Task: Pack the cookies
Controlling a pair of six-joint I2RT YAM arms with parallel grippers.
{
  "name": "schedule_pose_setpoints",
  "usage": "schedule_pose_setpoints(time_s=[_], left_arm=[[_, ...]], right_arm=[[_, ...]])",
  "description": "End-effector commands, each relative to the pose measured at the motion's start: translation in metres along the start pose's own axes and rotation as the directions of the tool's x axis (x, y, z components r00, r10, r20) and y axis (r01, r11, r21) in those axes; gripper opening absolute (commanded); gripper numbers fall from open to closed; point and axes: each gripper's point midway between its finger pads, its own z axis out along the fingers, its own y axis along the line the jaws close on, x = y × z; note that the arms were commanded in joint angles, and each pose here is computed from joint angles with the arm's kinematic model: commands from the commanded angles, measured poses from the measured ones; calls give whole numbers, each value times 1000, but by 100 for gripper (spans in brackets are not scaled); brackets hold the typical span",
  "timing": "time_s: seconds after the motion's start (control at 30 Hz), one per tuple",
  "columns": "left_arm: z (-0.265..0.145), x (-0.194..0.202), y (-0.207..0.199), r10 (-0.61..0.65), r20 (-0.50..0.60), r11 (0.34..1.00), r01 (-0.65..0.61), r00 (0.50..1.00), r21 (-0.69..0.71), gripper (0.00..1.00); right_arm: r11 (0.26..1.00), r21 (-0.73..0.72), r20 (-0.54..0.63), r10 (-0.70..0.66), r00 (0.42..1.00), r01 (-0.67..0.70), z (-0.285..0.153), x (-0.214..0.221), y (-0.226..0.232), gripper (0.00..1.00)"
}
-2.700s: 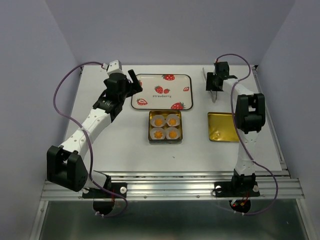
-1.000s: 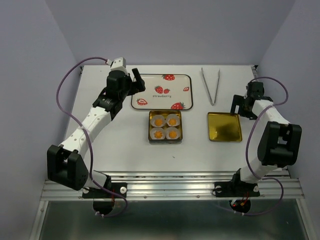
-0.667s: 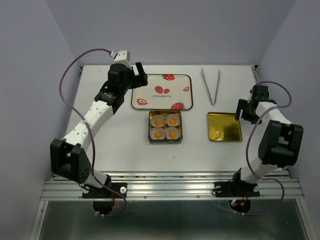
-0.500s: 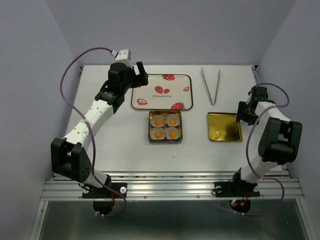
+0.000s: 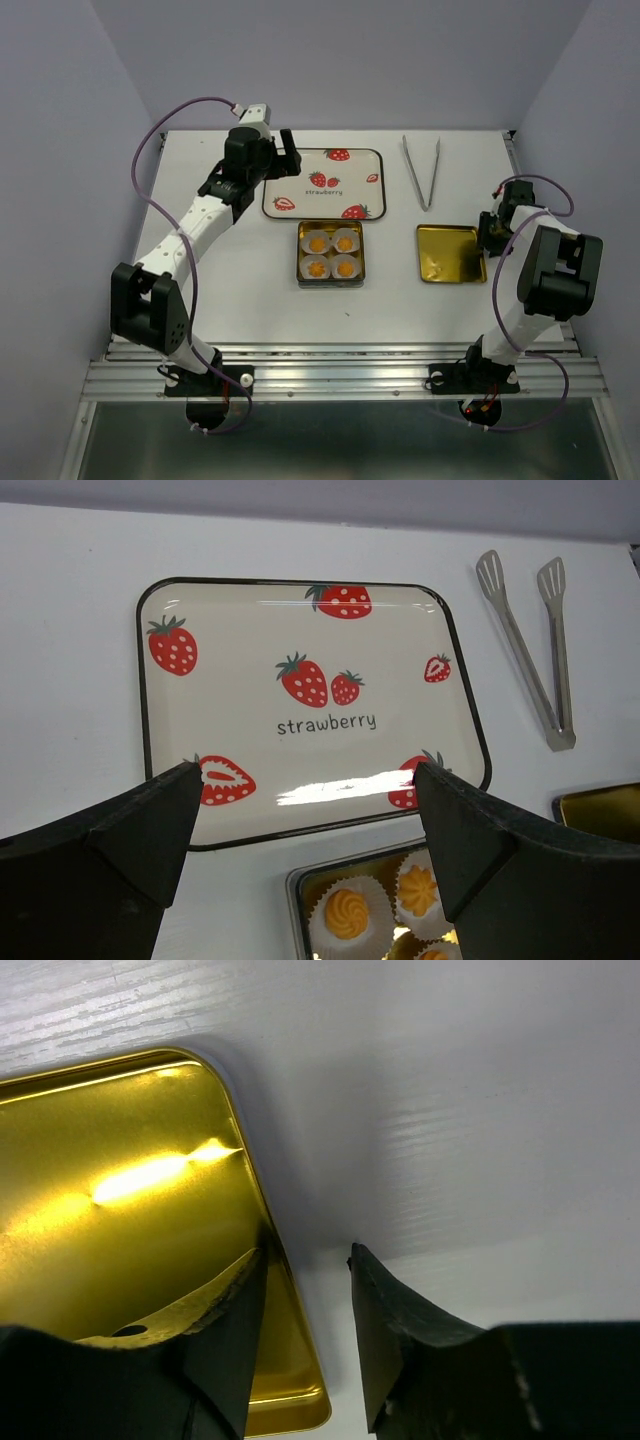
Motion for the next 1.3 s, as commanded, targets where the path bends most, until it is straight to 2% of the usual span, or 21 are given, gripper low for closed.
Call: schedule_pose_setpoints(time_s=[0.0,0.23,0.37,0.43,0.53,0.57,1.0,1.27], left_arm=[[-3,-32,-13,6,78,999,-10,997,46,99],[-1,-28,-14,9,67,999,-12,998,50,99],[-1,-27,-16,5,64,998,-8,998,61,99],[-1,-27,-18,0,63,997,-5,998,73,99],[-1,-27,-19,-5,60,997,0,998,82,99],[0,-26,-20,-7,57,996,2,998,85,99],[-7,-27,-34,-30,54,990,22,998,140,99],[-26,-16,-79,11,32,958,-19,999,285,99]], right_arm=[[999,-34,18,-19,1000,19,10,-5,2,43],[995,-93,5,-22,1000,23,18,-2,12,35],[992,-127,2,-27,1000,27,21,-2,18,25],[990,-139,-1,-28,1000,27,22,-2,20,25],[989,-145,-1,-29,1000,29,22,-2,21,13],[986,-161,10,-31,999,32,19,-5,24,1],[965,-261,151,8,988,32,-25,-35,44,1],[917,-385,345,38,938,105,-90,-69,71,1]])
